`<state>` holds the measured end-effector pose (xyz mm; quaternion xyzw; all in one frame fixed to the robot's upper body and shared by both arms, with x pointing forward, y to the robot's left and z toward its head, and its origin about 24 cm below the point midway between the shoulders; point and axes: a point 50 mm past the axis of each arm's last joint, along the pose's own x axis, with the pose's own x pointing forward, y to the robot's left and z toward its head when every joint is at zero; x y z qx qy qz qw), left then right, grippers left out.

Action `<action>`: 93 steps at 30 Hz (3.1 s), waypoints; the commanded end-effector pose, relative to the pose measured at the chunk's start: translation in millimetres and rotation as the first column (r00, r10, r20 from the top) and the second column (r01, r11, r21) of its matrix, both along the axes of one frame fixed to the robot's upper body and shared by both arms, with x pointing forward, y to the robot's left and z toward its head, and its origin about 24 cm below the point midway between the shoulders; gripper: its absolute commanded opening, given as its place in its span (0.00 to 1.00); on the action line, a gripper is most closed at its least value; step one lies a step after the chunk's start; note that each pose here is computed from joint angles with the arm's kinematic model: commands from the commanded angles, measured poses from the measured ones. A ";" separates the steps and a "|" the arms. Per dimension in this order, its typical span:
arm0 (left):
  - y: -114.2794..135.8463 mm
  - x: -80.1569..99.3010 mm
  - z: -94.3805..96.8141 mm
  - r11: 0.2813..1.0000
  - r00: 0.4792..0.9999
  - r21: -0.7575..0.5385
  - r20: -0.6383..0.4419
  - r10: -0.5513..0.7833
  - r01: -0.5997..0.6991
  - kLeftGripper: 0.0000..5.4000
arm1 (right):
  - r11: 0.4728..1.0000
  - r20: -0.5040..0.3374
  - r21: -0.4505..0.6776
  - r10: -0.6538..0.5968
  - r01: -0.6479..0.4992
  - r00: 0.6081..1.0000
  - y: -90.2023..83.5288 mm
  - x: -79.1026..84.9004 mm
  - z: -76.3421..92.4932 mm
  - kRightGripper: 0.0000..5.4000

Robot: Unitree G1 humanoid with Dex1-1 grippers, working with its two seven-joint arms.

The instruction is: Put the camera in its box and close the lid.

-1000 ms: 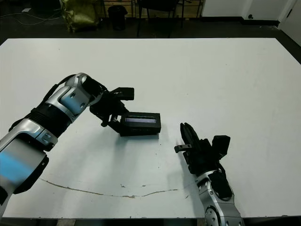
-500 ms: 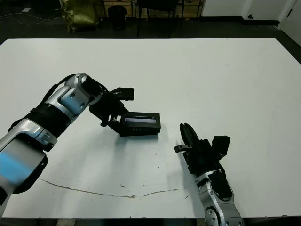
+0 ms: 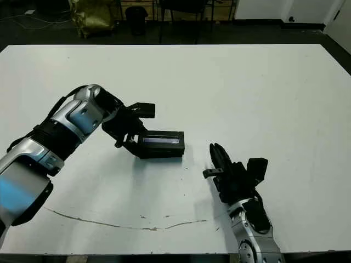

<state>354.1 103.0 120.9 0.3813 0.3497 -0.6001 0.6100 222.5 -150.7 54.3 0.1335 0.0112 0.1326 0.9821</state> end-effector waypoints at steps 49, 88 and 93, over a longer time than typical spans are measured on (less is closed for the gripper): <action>16.3 -7.8 -12.3 0.990 0.996 0.115 0.038 -0.086 0.081 1.00 | 1.000 -0.027 0.004 -0.006 0.006 1.000 -3.2 -3.4 -5.4 0.00; 11.3 -97.2 29.9 0.443 0.479 -0.882 0.325 0.816 -0.157 0.01 | 1.000 0.008 0.000 0.005 -0.005 1.000 -5.7 1.9 -2.9 0.00; -13.4 -104.7 18.2 0.383 0.538 -0.910 0.246 0.806 -0.158 0.01 | 1.000 0.007 -0.006 -0.001 0.001 1.000 -6.1 1.5 -2.4 0.00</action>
